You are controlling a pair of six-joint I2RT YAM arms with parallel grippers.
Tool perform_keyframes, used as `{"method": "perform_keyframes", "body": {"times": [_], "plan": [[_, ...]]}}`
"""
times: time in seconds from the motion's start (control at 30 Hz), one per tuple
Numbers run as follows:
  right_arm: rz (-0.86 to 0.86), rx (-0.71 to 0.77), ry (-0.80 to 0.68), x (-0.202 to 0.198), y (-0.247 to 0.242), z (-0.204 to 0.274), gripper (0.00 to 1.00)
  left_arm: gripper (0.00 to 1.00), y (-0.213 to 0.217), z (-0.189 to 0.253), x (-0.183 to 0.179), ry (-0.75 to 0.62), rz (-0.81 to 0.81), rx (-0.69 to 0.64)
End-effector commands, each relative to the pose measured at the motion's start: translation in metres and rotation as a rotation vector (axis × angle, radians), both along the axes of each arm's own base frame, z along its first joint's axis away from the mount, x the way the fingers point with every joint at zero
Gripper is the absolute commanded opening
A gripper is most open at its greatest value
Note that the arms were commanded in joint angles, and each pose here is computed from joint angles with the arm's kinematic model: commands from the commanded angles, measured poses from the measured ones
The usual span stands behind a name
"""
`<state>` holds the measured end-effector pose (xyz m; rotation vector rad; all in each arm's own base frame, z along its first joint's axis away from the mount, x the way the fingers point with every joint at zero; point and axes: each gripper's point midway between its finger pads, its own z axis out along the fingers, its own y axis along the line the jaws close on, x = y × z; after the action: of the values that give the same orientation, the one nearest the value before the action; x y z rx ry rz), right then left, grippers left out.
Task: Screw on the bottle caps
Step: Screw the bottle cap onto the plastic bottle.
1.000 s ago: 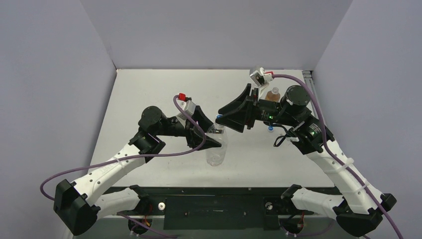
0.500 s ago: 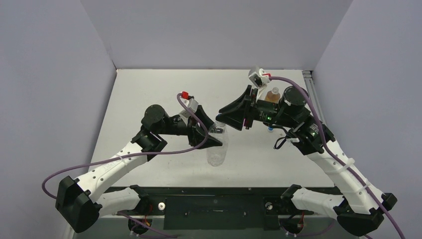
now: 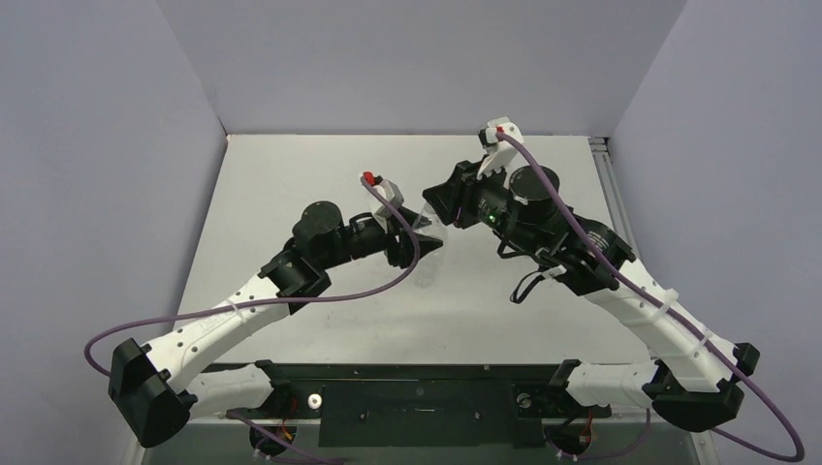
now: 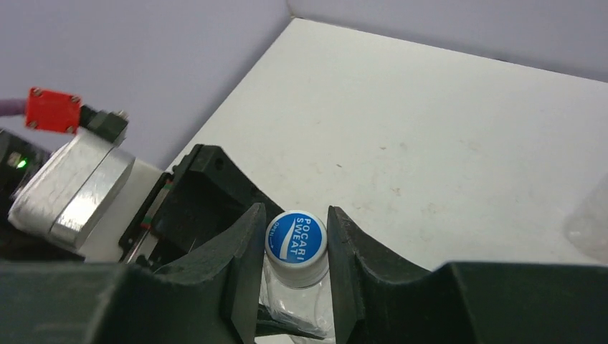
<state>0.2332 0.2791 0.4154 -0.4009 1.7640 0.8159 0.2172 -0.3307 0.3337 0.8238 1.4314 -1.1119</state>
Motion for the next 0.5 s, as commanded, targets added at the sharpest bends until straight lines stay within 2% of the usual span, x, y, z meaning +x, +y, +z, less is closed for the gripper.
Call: {"method": "perform_keyframes", "body": {"times": [0.0, 0.13, 0.3, 0.33, 0.4, 0.43, 0.47], "plan": [[-0.281, -0.111, 0.077, 0.018, -0.023, -0.025, 0.00, 0.00, 0.018, 0.037, 0.054, -0.121, 0.340, -0.014], [-0.368, -0.135, 0.063, 0.023, -0.022, -0.022, 0.00, 0.00, 0.014, 0.033, 0.062, -0.130, 0.381, 0.011], [-0.395, -0.130, 0.046, 0.022, -0.017, -0.010, 0.02, 0.00, 0.012, 0.027, 0.063, -0.133, 0.388, 0.026], [-0.398, -0.131, 0.045, 0.022, -0.017, -0.010, 0.05, 0.00, 0.012, 0.028, 0.062, -0.133, 0.386, 0.026], [-0.396, -0.120, 0.037, 0.021, -0.019, -0.004, 0.19, 0.00, 0.012, 0.025, 0.059, -0.133, 0.370, 0.035], [-0.385, -0.111, 0.033, 0.020, -0.018, -0.001, 0.35, 0.00, 0.012, 0.024, 0.057, -0.134, 0.361, 0.040], [-0.383, -0.101, 0.028, 0.019, -0.020, 0.003, 0.43, 0.00, 0.012, 0.022, 0.056, -0.133, 0.354, 0.046]]}}
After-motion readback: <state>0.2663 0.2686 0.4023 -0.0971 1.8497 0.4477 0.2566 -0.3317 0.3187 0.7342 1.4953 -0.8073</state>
